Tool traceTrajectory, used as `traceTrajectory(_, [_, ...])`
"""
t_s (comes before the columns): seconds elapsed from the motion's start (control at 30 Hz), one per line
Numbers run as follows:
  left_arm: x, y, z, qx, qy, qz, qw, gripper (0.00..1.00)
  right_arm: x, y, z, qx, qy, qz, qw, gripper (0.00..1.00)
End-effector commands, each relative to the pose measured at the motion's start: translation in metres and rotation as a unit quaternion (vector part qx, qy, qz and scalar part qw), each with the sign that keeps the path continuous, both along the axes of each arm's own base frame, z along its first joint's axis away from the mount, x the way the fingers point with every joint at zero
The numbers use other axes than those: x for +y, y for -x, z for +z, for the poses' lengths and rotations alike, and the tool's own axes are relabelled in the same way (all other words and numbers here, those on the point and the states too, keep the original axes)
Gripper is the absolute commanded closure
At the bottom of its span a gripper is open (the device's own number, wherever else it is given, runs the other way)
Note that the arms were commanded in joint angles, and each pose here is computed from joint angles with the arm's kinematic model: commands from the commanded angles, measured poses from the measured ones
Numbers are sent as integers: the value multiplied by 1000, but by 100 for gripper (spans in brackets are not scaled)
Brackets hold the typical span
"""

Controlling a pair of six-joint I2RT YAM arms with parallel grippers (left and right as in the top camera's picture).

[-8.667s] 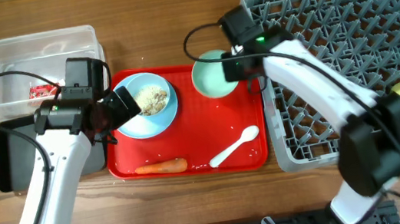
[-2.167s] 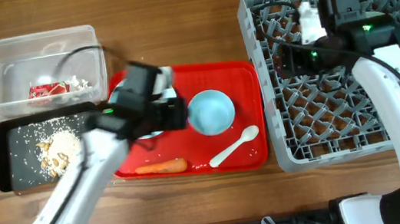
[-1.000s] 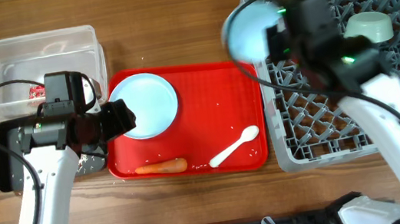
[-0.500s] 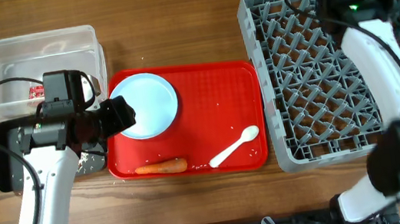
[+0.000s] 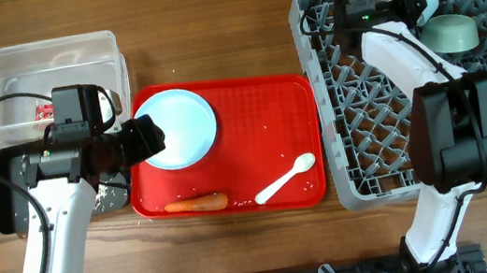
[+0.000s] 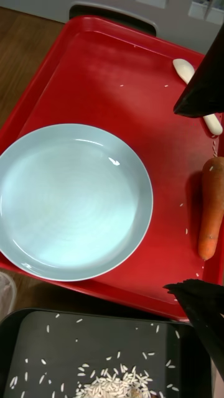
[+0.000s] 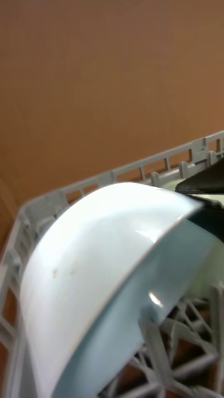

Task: Sort waste into correct bins and load items into the dishwasher rack
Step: 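Grasp the light-blue bowl with the right gripper and place it in the rack, then grasp the rim of the light-blue plate with the right gripper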

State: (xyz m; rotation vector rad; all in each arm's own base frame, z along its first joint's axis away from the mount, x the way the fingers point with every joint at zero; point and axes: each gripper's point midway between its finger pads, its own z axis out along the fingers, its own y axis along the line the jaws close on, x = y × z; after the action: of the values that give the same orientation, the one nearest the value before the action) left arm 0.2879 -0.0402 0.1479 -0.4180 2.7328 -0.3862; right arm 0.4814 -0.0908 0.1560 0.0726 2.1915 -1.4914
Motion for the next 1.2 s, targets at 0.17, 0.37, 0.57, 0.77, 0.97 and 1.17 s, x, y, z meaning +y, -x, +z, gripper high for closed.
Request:
traceTrajectory(0.17, [2, 0, 2, -4, 2, 7, 1000, 14, 39, 16, -25, 47, -151, 68, 985, 38])
traceTrajectory(0.37, [2, 2, 1, 1, 2, 7, 1000, 9, 125, 34, 42, 10, -353, 235, 906, 18])
traceTrajectory(0.57, [45, 25, -11, 60, -62, 108, 990, 2, 294, 83, 46, 81, -568, 393, 718, 17])
traceTrajectory(0.77, [98, 39, -13, 83, -48, 227, 969, 0, 399, 119, -46, 171, -614, 346, 689, 20])
traceTrajectory(0.97, [105, 43, -13, 88, -46, 242, 965, 0, 432, 129, -135, 198, -642, 258, 694, 36])
traceTrajectory(1.17, [105, 43, -13, 89, -46, 242, 965, 0, 382, 129, -168, 182, -573, 163, 782, 61])
